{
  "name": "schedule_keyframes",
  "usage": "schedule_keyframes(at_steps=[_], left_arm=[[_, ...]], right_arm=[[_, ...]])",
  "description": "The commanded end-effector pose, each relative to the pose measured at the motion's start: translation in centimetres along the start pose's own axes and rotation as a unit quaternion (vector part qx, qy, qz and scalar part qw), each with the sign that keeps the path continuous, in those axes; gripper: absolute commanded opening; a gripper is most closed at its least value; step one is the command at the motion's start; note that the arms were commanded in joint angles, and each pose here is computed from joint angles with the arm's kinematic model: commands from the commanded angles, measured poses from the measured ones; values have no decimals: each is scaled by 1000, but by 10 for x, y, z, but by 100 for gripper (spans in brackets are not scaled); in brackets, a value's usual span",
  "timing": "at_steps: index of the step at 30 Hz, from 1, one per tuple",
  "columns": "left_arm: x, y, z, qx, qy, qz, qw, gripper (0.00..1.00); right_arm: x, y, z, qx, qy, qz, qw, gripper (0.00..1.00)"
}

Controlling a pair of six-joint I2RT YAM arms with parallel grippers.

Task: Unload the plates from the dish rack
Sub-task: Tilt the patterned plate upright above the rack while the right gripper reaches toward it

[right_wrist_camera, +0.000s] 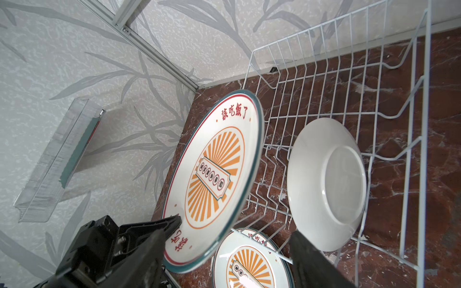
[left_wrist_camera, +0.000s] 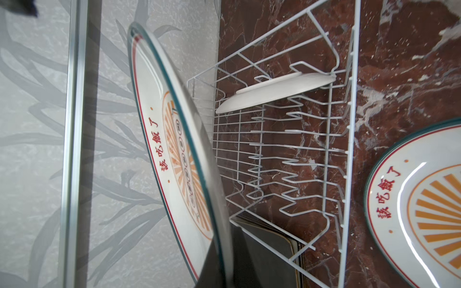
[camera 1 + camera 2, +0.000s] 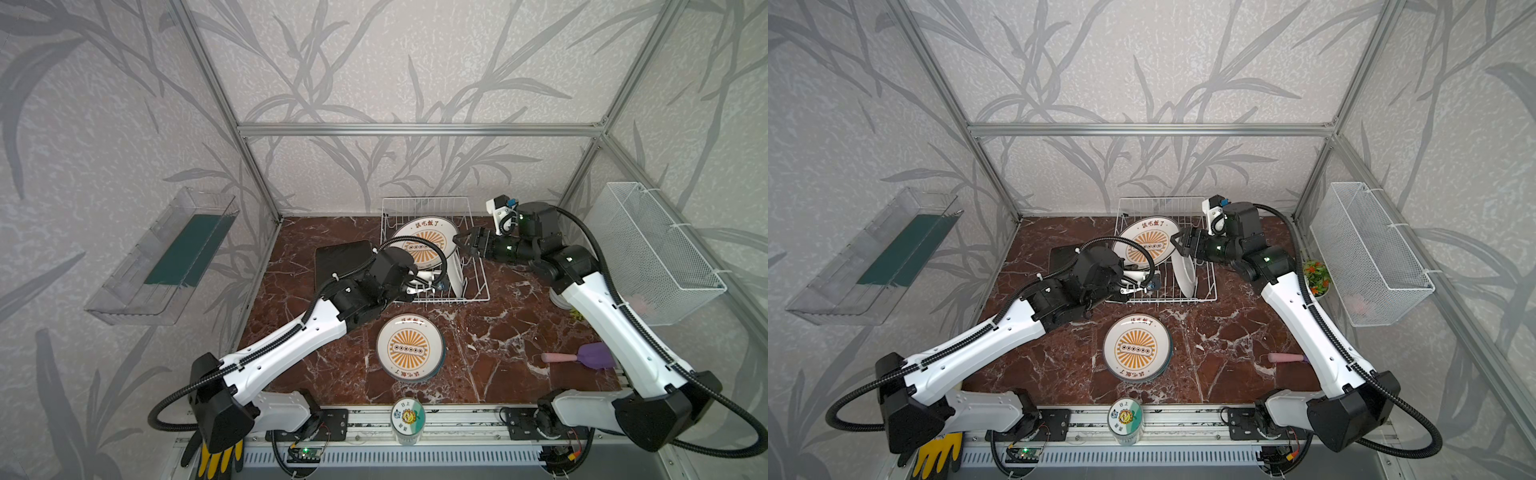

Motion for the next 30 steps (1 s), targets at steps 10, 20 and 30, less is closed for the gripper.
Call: schedule_keyframes(at_steps=[10,20,30], left_arm=[[14,6,-9,104,-10,-83,991,0],[10,-4,-17,129,-9,-84,988,0],[8,2,-13,130,3,-21,991,97]], right_arm=[[-5,-15,-39,-8,34,-76,996,53],[-5,-16,-49,16,26,-105,994,25],[2,-17,-38,40,-20,-109,993,0]])
Point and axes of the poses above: each gripper's point midway between its finger pads, its own z axis back along the fingers, its own y axis along the line the jaws close on, x = y × z, the point moved 8 cm from there along z, back along the fingers, and after that the axes turned 11 degrees about z, right-handed, at the moved point
